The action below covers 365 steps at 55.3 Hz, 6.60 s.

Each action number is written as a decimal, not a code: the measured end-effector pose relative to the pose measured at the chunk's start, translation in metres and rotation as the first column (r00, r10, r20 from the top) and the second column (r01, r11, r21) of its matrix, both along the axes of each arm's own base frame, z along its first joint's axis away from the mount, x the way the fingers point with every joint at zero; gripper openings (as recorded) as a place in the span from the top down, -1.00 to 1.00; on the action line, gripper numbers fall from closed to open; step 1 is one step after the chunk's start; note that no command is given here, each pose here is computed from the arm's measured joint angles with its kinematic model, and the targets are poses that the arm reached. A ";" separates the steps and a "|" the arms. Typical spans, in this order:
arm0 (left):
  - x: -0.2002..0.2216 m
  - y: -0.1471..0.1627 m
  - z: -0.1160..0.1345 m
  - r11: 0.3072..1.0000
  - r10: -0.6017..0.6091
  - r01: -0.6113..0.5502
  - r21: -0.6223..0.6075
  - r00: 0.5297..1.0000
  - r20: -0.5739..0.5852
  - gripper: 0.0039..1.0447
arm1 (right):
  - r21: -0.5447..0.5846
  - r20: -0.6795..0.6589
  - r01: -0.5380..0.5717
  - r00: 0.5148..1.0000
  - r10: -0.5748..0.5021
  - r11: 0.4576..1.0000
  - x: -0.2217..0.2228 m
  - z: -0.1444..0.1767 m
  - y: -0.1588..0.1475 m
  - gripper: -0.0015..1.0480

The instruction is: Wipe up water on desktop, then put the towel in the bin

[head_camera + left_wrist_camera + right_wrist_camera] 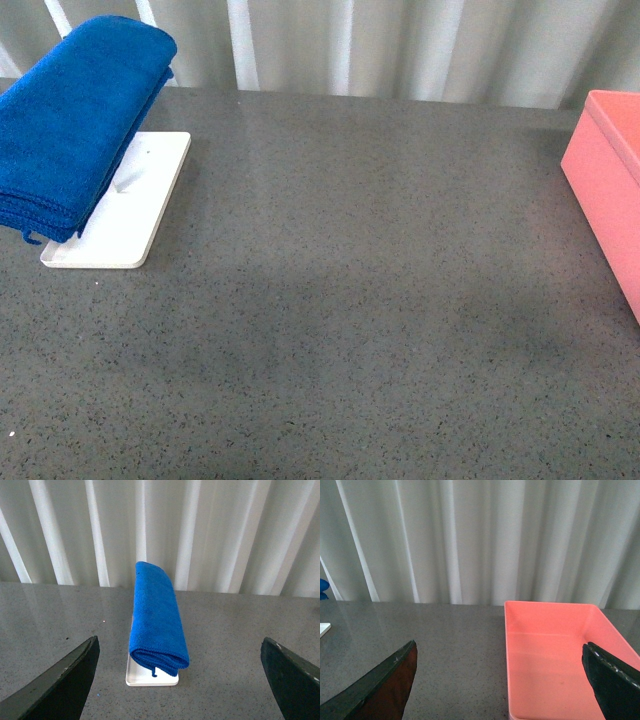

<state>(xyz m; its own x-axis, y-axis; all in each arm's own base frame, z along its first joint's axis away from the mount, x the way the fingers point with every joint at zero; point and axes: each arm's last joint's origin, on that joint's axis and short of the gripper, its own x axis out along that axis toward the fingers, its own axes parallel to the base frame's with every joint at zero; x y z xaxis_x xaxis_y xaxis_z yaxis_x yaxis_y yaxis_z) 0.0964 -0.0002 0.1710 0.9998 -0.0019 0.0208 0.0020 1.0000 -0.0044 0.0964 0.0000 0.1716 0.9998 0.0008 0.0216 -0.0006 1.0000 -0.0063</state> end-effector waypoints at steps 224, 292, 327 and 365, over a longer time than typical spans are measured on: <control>0.294 0.014 0.094 0.958 -0.282 0.278 -0.073 0.858 -0.430 0.91 | 0.000 0.000 0.000 1.000 0.000 1.000 0.000 0.000 0.000 -0.86; 0.225 -0.085 0.097 0.751 -0.652 0.565 -0.342 0.716 -0.250 0.91 | 0.293 -0.239 -0.804 0.462 0.854 0.517 0.177 0.014 0.050 -0.86; 0.225 -0.085 0.097 0.751 -0.652 0.564 -0.342 0.716 -0.250 0.91 | 0.473 0.040 -0.871 0.173 0.984 0.134 0.259 0.006 0.164 -0.86; 0.226 -0.082 0.096 0.770 -0.629 0.542 -0.337 0.735 -0.254 0.91 | 0.553 -0.020 -0.802 0.257 0.966 0.224 0.279 -0.006 0.208 -0.44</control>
